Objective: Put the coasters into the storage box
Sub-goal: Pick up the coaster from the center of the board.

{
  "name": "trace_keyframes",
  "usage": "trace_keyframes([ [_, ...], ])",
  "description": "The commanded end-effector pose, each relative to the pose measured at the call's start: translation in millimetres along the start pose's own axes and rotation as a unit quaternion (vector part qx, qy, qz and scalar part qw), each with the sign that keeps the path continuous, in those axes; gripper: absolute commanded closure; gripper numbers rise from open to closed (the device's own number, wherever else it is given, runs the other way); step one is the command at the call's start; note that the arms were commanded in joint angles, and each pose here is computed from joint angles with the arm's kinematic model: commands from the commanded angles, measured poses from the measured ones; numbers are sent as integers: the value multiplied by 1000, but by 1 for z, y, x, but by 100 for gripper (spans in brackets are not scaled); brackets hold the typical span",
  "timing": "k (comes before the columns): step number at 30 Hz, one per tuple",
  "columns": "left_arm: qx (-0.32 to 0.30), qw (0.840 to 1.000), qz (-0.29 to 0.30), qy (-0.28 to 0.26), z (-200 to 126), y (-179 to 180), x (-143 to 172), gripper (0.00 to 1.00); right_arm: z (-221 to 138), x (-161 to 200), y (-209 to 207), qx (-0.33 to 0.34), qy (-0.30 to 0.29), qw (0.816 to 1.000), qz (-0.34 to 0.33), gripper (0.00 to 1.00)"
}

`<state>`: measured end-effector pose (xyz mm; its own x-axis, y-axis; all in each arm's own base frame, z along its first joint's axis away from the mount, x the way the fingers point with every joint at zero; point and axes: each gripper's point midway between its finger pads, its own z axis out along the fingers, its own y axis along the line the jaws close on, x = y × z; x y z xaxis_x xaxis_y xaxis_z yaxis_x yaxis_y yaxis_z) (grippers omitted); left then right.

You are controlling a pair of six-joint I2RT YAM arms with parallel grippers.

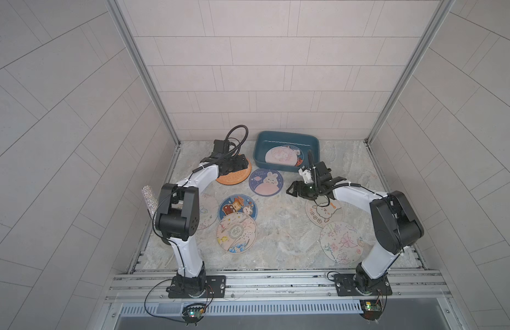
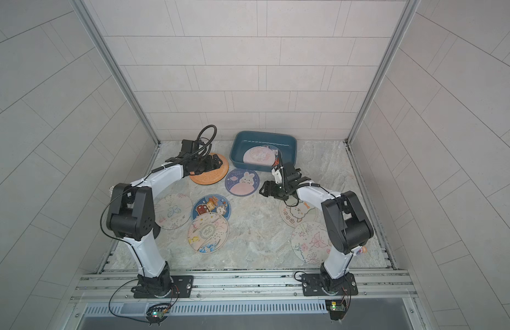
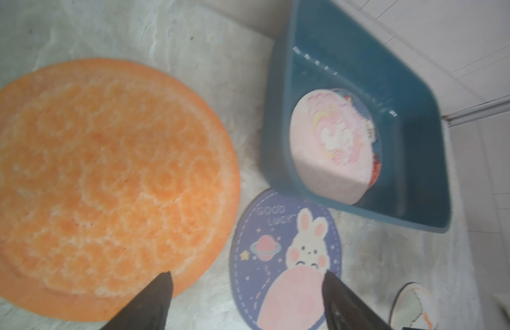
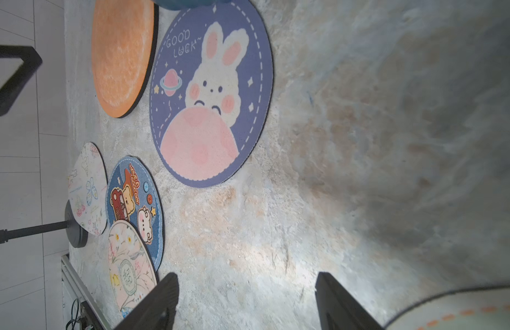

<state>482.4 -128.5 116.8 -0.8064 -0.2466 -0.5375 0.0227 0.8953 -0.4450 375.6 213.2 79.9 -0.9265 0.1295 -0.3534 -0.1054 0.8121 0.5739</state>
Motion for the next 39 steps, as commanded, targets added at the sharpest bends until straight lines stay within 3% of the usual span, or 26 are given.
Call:
trace_keyframes([
  [1,8,1000,19,4,9,-2,9,20,8,-12,11,0,-12,1000,-24,23],
  [12,6,997,-2,75,48,11,37,41,40,-25,16,24,-7,999,-36,26],
  [39,-47,983,32,174,87,10,88,42,67,-21,-7,103,9,994,-35,29],
])
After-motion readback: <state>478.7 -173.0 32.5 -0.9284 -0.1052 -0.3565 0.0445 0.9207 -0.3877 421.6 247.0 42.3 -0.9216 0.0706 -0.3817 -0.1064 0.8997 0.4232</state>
